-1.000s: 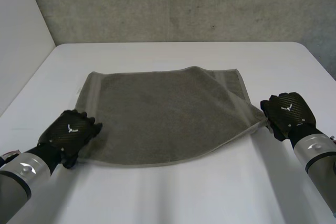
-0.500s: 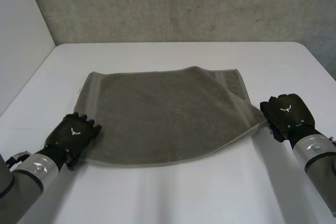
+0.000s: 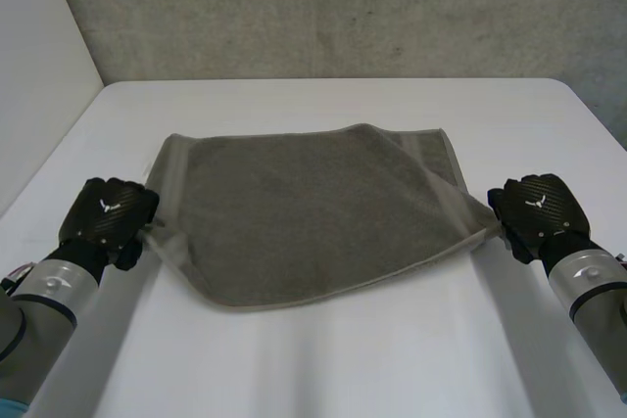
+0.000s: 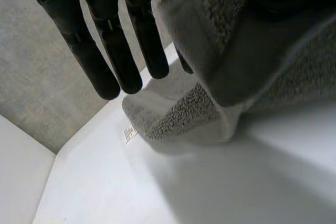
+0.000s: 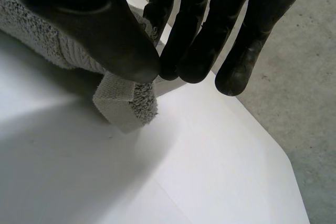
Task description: Fold the towel.
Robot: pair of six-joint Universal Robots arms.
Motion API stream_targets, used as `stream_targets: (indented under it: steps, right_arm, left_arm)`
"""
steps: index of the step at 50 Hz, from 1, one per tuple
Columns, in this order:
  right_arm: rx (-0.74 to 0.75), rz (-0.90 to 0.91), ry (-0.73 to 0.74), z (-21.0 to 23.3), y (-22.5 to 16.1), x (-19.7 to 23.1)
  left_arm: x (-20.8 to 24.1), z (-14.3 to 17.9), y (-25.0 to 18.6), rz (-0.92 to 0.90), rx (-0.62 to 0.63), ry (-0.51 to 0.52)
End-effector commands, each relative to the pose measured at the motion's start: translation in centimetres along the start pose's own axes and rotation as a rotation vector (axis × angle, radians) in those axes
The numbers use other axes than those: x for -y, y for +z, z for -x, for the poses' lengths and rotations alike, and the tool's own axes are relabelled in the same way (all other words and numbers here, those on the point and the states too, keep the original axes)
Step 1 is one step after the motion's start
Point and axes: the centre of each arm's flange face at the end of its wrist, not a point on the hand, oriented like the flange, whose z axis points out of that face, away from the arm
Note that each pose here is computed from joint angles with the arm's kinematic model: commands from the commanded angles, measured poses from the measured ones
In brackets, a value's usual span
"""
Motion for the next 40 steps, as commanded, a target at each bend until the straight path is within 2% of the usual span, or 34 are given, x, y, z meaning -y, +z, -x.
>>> stream_targets:
  steps: [1,17,26,31,33,40]
  right_arm:
    - [-0.028,-0.006,-0.003,-0.6,0.1,0.3]
    - [-0.062,-0.064,-0.022,-1.8,-0.8,2.8]
    - [-0.035,-0.035,-0.045,-2.9,-2.0,5.1]
    - [-0.045,0.036,-0.086,-5.1,-2.9,5.9]
    - [-0.025,0.07,-0.147,-5.9,-3.9,6.5]
    - [0.07,0.099,-0.277,-5.7,-6.5,8.0]
  left_arm:
    - [1.2,-0.1,-0.5,-0.035,-0.041,-0.027]
    - [3.6,2.4,-1.4,-0.091,0.018,-0.041]
    - [4.8,3.3,-2.3,-0.108,0.047,-0.032]
    - [4.7,3.9,-3.1,-0.069,0.064,-0.043]
    - [4.6,3.7,-3.5,-0.049,0.052,-0.053]
    - [4.4,2.1,-5.6,0.042,-0.02,-0.093]
